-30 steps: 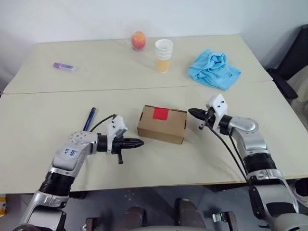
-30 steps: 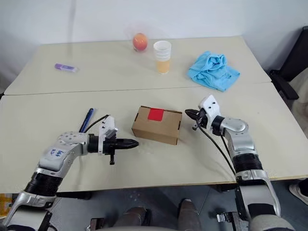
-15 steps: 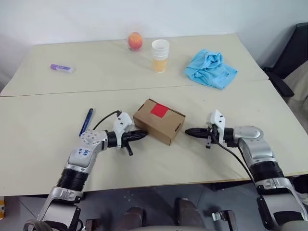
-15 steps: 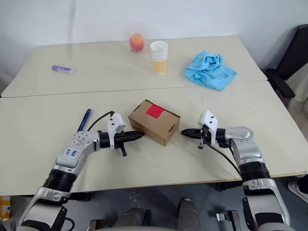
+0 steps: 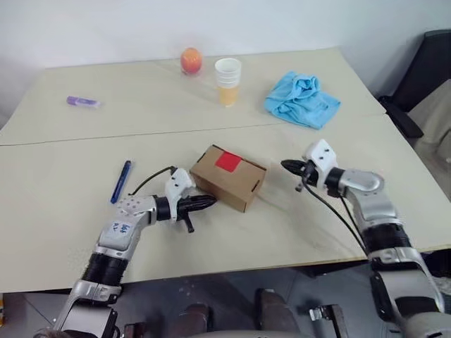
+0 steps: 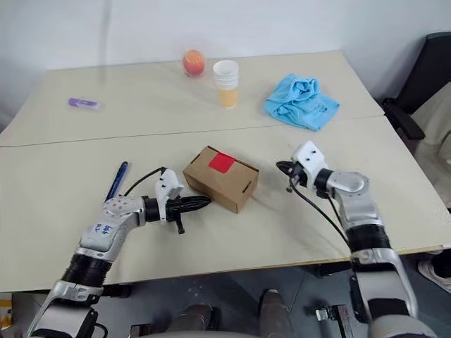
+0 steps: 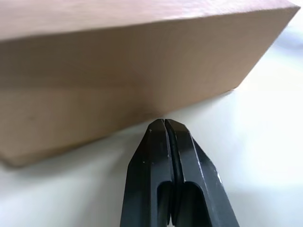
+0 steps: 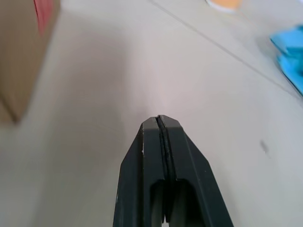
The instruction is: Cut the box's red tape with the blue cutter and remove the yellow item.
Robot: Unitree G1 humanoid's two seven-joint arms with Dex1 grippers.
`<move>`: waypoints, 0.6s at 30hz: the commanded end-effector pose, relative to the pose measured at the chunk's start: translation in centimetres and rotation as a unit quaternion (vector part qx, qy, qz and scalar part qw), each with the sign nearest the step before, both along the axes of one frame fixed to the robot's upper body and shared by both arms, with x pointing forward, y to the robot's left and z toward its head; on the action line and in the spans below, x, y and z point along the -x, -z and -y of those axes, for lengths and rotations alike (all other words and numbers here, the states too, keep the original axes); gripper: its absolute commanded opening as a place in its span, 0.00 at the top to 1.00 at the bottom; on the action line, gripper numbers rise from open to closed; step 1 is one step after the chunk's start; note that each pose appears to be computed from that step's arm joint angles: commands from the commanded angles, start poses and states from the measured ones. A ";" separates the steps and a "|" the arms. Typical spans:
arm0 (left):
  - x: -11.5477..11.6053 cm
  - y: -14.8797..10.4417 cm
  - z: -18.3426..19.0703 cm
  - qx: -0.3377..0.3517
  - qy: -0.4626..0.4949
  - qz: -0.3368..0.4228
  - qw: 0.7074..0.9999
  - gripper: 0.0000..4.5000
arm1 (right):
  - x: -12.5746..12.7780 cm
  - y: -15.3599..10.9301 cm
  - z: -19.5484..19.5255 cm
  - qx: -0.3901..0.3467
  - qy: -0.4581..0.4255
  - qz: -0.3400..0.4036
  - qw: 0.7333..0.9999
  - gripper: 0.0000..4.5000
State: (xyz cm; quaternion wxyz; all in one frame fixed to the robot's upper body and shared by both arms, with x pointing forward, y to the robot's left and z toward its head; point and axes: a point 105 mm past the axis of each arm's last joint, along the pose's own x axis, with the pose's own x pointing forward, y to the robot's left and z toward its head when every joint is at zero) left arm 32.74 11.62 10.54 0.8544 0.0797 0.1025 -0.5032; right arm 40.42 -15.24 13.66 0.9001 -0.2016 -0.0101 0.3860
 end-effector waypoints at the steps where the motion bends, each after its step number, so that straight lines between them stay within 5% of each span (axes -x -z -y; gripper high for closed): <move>1: 0.3 -1.4 -0.6 0.015 -0.020 0.023 0.999 1.00 | -0.5 -0.9 -1.4 -0.041 -0.028 0.016 0.999 1.00; 8: 0.9 -1.7 2.1 0.046 0.002 0.027 0.999 1.00 | 2.6 0.3 -3.7 -0.045 -0.181 -0.060 0.981 1.00; 18: 4.2 -0.2 4.6 0.043 0.091 -0.023 0.995 1.00 | 6.6 1.4 -1.6 -0.011 -0.205 -0.111 0.972 1.00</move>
